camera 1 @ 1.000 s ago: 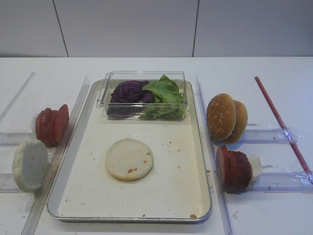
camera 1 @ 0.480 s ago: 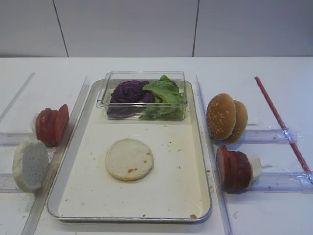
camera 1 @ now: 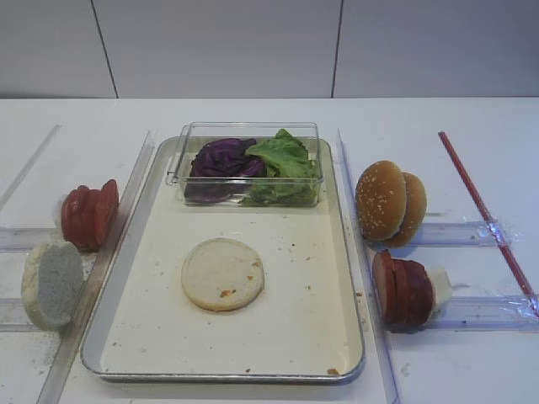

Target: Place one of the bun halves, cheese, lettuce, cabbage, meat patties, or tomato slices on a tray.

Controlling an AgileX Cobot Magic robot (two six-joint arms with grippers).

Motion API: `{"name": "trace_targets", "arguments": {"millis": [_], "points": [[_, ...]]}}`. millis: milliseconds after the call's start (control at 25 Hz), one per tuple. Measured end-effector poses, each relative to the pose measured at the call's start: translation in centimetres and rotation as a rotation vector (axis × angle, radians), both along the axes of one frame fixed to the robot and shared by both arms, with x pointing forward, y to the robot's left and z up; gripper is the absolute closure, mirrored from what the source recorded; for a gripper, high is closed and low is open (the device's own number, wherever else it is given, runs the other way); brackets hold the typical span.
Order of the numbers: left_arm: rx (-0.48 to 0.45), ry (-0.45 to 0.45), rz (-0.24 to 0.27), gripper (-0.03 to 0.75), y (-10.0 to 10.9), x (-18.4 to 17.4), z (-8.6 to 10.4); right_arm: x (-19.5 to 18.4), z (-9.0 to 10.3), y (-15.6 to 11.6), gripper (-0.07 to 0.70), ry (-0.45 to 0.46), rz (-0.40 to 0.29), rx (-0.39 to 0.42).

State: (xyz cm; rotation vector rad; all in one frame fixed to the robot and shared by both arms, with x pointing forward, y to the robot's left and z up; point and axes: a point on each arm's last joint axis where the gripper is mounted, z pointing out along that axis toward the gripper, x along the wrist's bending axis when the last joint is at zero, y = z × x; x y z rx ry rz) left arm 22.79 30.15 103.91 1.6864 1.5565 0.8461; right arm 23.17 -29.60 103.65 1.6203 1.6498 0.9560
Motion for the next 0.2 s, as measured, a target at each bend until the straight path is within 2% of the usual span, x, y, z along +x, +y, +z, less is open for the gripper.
{"name": "trace_targets", "arguments": {"millis": [200], "points": [[0.000,0.000,0.000,0.183,0.00,0.00,0.00,0.00,0.00,0.00,-0.055,0.000,0.000,0.000]]}}
